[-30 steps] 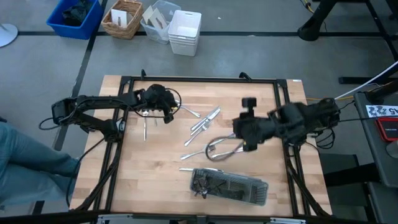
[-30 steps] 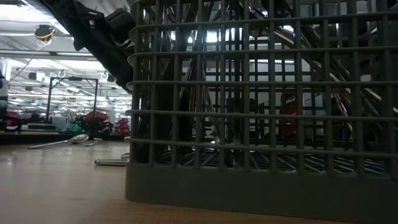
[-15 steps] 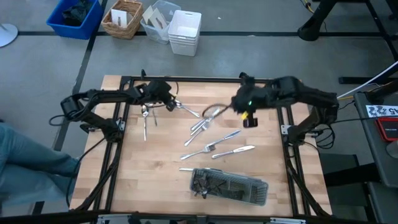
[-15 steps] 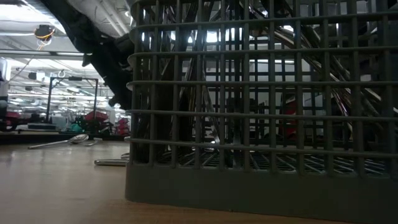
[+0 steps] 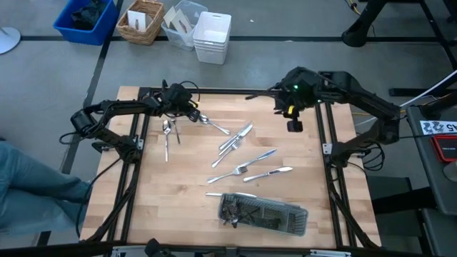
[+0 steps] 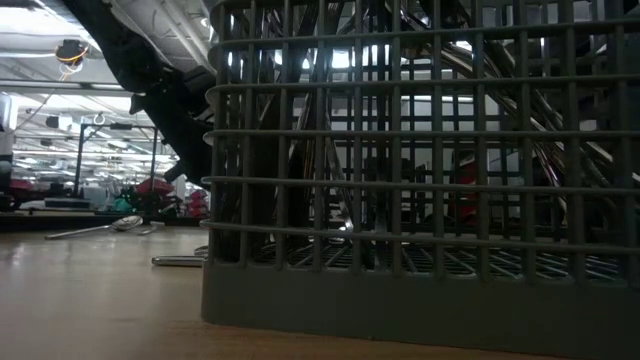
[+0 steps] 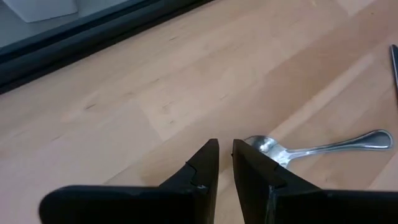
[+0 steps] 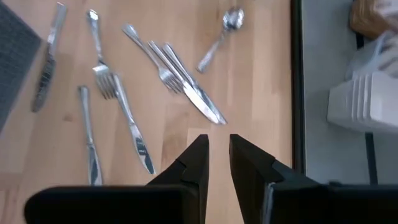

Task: Sort silverware
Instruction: Put the spoon into the gray silverware rack

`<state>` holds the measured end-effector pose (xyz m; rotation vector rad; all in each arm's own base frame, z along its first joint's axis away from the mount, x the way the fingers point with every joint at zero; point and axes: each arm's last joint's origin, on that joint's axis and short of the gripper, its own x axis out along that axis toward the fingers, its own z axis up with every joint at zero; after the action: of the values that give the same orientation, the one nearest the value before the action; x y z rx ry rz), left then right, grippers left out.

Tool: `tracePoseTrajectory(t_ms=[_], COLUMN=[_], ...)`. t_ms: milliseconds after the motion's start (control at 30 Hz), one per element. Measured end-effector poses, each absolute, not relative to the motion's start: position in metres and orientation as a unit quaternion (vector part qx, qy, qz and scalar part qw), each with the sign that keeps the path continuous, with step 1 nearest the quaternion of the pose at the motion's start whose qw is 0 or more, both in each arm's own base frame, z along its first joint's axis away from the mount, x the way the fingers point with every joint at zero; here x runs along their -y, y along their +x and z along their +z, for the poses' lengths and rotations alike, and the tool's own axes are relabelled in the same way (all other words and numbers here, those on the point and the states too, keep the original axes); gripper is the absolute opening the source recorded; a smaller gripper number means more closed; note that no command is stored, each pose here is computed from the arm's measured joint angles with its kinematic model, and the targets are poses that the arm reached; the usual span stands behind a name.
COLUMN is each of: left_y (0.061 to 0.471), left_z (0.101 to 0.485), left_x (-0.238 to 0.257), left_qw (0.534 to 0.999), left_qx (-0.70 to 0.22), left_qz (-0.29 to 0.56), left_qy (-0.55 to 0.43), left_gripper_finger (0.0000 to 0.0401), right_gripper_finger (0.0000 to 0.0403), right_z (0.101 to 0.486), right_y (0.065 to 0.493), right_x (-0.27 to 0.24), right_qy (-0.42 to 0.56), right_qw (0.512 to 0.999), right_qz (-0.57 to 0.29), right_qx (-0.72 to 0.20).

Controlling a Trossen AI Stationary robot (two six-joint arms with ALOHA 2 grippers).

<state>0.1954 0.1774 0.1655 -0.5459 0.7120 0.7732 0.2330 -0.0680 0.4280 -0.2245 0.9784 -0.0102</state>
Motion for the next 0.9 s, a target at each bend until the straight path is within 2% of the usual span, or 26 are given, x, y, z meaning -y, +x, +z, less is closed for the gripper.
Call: tracePoseTrajectory(t_ms=[200,367,500,700,900], left_y=[0.196,0.195,0.195,0.194,0.194], left_z=[0.166,0.166,0.164,0.163,0.163], left_x=[-0.178,-0.178,-0.176,-0.175,-0.175], left_qw=[0.831,0.839,0.837,0.822,0.807], left_qx=[-0.332,-0.354,-0.367,-0.354,-0.338], left_qz=[0.369,0.358,0.352,0.369,0.386], left_qy=[-0.251,-0.208,-0.203,-0.249,-0.291], left_gripper_finger=[0.0041,0.0043,0.0072,0.0127,0.014], right_gripper_finger=[0.0065,0.0065,0.0065,0.0065,0.0065], right_z=[0.389,0.355,0.336,0.318,0.299], right_y=[0.204,0.177,0.159,0.144,0.131], right_x=[0.08,0.081,0.077,0.07,0.063], right_qy=[-0.076,-0.05,-0.04,-0.048,-0.047], right_qw=[0.887,0.903,0.909,0.924,0.936], right_qz=[-0.027,-0.055,-0.075,-0.089,-0.103], right_qx=[-0.455,-0.423,-0.408,-0.369,-0.333])
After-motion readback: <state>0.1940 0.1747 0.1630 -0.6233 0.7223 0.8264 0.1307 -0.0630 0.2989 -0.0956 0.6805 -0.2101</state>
